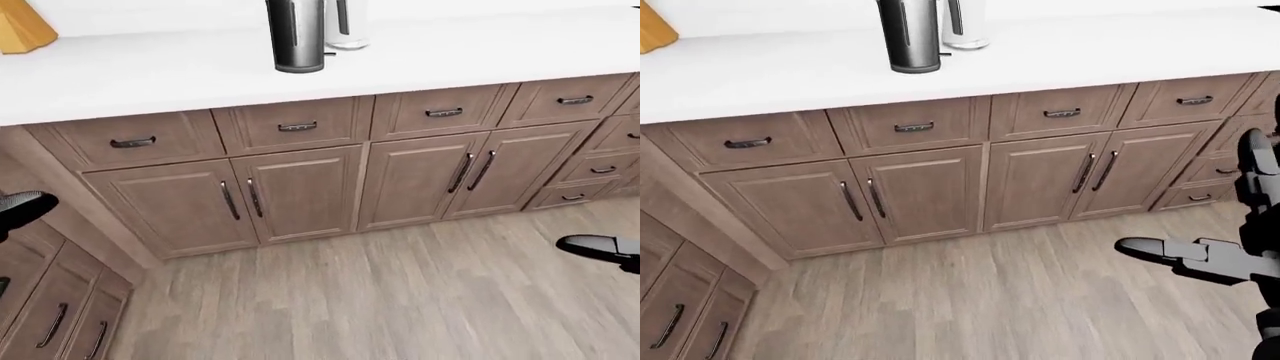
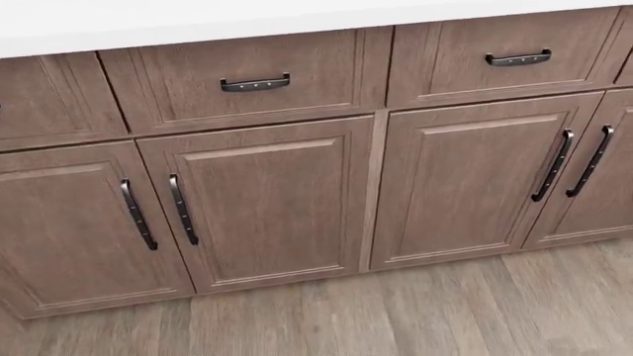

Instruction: Close the lid of the electric kettle.

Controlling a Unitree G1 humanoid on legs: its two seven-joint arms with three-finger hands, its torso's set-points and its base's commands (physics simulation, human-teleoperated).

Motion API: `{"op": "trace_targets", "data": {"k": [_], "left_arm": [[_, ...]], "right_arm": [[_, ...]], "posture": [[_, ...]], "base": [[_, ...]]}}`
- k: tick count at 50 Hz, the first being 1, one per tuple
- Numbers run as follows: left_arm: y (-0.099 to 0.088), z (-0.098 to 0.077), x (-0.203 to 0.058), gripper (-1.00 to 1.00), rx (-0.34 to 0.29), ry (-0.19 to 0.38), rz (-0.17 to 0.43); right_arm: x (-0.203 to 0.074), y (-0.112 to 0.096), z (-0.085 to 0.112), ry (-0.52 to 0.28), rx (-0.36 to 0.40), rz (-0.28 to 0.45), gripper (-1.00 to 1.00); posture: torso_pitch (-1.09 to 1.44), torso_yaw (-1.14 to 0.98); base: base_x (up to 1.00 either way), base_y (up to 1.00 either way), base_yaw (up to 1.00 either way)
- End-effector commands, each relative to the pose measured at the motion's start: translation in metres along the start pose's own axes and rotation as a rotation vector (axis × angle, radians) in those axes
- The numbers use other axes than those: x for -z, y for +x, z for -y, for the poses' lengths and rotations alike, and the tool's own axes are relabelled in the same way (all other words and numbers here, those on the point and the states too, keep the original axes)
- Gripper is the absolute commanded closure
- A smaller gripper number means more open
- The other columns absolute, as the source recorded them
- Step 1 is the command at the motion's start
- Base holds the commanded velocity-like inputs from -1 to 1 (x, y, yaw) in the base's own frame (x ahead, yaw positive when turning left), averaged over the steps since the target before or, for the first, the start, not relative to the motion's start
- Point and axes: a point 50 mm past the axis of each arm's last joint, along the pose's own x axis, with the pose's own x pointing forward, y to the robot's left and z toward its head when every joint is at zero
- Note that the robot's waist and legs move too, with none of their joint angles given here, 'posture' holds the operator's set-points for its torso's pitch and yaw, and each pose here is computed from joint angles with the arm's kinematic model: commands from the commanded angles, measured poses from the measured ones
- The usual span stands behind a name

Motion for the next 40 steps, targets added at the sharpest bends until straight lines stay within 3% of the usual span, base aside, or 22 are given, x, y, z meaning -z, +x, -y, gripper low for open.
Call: {"op": "trace_targets", "data": {"k": [1, 40], "left_arm": [[0.0, 0.0007, -0.015, -1.0, 0.005, 0.017, 0.081], [0.0005, 0.0038, -0.0129, -1.0, 0.013, 0.017, 0.076]], "right_arm": [[-0.0103, -0.0013, -0.0007, -0.032, 0.004, 0.066, -0.97], [-0.0098, 0.0021, -0.0037, -0.003, 0.007, 0.051, -0.96]], "posture": [[0.0, 0.0], [0.0, 0.0]], "base": [[0.0, 0.07, 0.0], [0.04, 0.0, 0.0]]}}
